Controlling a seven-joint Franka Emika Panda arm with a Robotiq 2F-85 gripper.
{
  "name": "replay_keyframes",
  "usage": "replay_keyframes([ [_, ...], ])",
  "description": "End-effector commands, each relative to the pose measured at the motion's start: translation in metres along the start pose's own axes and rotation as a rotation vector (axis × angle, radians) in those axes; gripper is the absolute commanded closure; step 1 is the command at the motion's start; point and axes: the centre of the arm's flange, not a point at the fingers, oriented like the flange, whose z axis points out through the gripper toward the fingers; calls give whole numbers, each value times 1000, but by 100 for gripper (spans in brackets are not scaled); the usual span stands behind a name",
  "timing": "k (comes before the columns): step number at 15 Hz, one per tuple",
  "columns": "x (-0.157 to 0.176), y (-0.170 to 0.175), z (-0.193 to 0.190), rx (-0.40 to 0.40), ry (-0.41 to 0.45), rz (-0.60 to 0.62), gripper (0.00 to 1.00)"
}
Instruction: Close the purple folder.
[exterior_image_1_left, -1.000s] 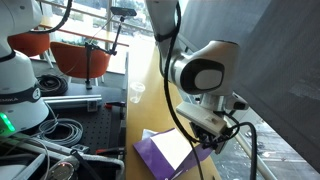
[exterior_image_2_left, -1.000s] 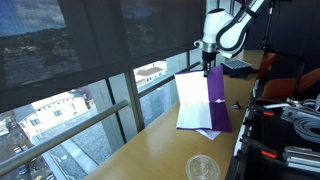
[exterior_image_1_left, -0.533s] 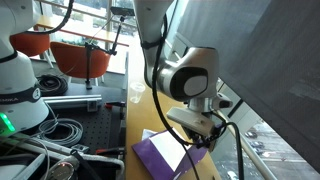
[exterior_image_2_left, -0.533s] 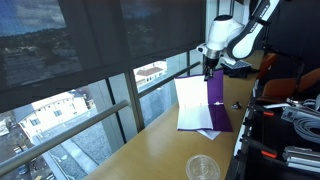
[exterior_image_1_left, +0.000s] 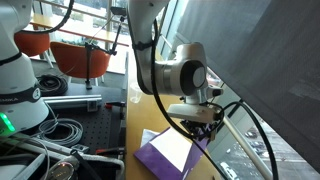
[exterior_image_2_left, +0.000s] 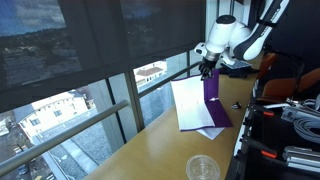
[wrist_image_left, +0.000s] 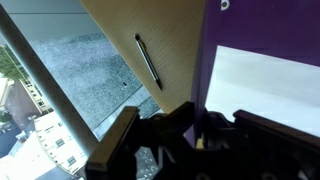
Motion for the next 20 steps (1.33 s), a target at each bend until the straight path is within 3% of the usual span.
replay_keyframes([
  [1, 1, -25, 5, -40, 20, -34, 99],
  [10, 8, -68, 12, -86, 41, -52, 99],
  [11, 13, -74, 10, -90, 43, -40, 70],
  [12, 18, -79, 8, -90, 48, -29, 69],
  [18, 42, -76, -17, -71, 67, 103, 27],
  [20, 41, -66, -31, -13, 48, 192, 11],
])
